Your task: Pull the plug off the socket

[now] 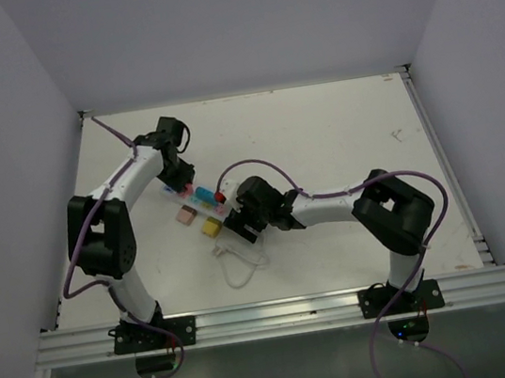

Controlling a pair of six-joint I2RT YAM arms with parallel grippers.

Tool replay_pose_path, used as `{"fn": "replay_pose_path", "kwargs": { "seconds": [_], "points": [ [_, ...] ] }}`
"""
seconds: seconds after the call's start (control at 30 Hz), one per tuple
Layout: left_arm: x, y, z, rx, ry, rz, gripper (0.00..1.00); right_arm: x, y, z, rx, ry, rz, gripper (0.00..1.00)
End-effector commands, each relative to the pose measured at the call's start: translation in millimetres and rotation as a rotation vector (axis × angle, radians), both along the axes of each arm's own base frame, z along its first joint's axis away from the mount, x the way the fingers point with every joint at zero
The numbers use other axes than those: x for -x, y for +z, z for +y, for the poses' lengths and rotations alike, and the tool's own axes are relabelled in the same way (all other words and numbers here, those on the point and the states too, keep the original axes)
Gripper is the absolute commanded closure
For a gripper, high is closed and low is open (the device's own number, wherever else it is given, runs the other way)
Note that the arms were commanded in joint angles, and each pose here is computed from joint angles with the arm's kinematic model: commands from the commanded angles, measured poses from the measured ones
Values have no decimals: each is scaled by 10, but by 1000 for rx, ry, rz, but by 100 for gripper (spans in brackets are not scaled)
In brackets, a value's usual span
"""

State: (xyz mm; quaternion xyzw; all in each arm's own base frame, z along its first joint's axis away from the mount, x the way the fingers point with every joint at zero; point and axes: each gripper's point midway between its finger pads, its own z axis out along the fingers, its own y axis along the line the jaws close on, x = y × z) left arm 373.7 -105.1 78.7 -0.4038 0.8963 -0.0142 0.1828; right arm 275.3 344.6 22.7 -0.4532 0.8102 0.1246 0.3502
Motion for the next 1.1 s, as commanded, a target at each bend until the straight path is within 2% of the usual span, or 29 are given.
{"fn": "replay_pose_path", "kwargs": {
  "seconds": [0.0,0.2,0.43,1.07],
  "points": [
    [-121,47,80,-36,37,-15,71,10,-272,-134,77,-21,32,100],
    [-155,55,69,-32,25,-15,100,74,-385,-173,129,-11,82,100],
    [-229,211,72,-20,21,-46,100,182,-560,-223,202,19,168,100],
    [-480,509,133,83,105,-108,100,225,-785,-344,358,12,257,100]
  ]
}}
